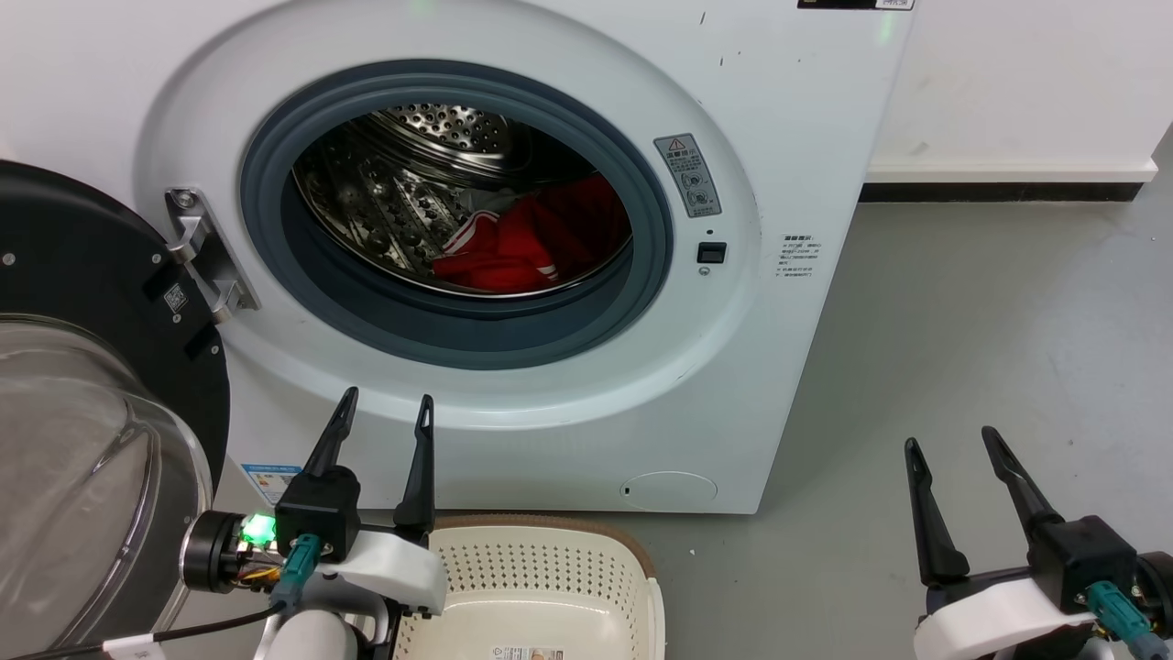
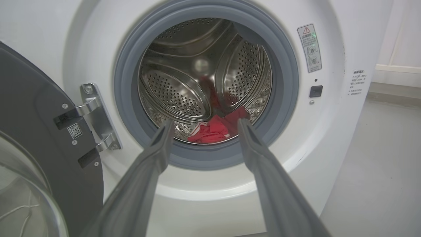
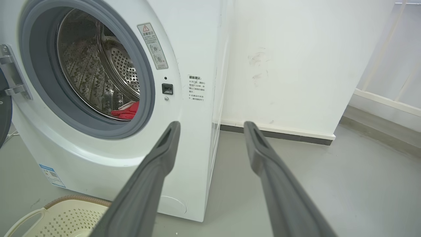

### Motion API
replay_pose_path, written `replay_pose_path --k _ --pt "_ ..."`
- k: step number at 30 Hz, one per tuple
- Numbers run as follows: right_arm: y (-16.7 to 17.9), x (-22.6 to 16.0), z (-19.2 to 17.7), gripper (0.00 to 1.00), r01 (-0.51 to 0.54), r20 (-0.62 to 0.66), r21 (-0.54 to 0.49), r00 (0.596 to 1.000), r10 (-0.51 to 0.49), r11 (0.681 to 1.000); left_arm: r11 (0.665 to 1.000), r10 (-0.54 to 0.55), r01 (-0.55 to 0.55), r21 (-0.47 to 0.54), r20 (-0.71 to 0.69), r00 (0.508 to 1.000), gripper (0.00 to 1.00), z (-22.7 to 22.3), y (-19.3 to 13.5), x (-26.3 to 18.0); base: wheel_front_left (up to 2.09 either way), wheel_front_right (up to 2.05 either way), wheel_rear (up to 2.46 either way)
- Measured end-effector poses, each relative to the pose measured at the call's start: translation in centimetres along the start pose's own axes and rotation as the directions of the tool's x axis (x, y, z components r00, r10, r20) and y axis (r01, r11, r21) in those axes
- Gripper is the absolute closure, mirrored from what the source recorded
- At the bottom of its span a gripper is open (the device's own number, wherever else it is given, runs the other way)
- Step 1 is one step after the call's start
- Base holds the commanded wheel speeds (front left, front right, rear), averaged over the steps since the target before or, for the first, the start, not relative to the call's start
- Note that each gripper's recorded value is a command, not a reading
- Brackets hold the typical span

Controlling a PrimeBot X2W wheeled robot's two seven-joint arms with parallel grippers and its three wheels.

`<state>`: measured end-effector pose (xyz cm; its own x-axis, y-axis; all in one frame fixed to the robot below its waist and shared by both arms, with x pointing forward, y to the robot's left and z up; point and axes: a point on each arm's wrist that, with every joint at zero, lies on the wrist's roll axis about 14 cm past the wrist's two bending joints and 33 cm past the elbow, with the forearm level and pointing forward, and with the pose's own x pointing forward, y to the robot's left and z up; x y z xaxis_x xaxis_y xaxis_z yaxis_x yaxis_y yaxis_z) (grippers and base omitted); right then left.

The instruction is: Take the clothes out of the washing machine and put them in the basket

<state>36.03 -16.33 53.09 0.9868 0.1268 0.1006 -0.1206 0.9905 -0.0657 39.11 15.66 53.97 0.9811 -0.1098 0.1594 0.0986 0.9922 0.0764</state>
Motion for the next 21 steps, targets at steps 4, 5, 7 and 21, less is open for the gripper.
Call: replay_pose_path --k 4,5,7,21 --pt "0.14 -0.11 -0.16 0.00 -0.006 -0.005 -0.024 1.000 0.006 1.000 1.000 -0.005 0.005 0.019 0.006 1.000 0.00 0.05 -0.09 0.01 0.00 0.00 0.00" --pt "0.18 -0.09 -0.15 0.00 -0.008 -0.005 -0.030 1.000 0.008 1.000 1.000 -0.009 0.009 0.025 0.006 1.000 0.00 0.04 -0.14 -0.01 0.00 0.00 0.00" --pt "0.27 -0.05 -0.11 0.00 -0.012 -0.004 -0.042 1.000 0.012 0.999 0.999 -0.011 0.011 0.030 0.005 1.000 0.00 -0.03 -0.17 -0.04 0.00 0.00 0.00" --pt "0.34 0.00 -0.20 0.00 -0.014 -0.006 -0.031 1.000 0.013 0.999 1.000 0.005 -0.005 0.005 -0.007 1.000 0.00 -0.43 0.16 -0.19 0.00 0.00 0.00"
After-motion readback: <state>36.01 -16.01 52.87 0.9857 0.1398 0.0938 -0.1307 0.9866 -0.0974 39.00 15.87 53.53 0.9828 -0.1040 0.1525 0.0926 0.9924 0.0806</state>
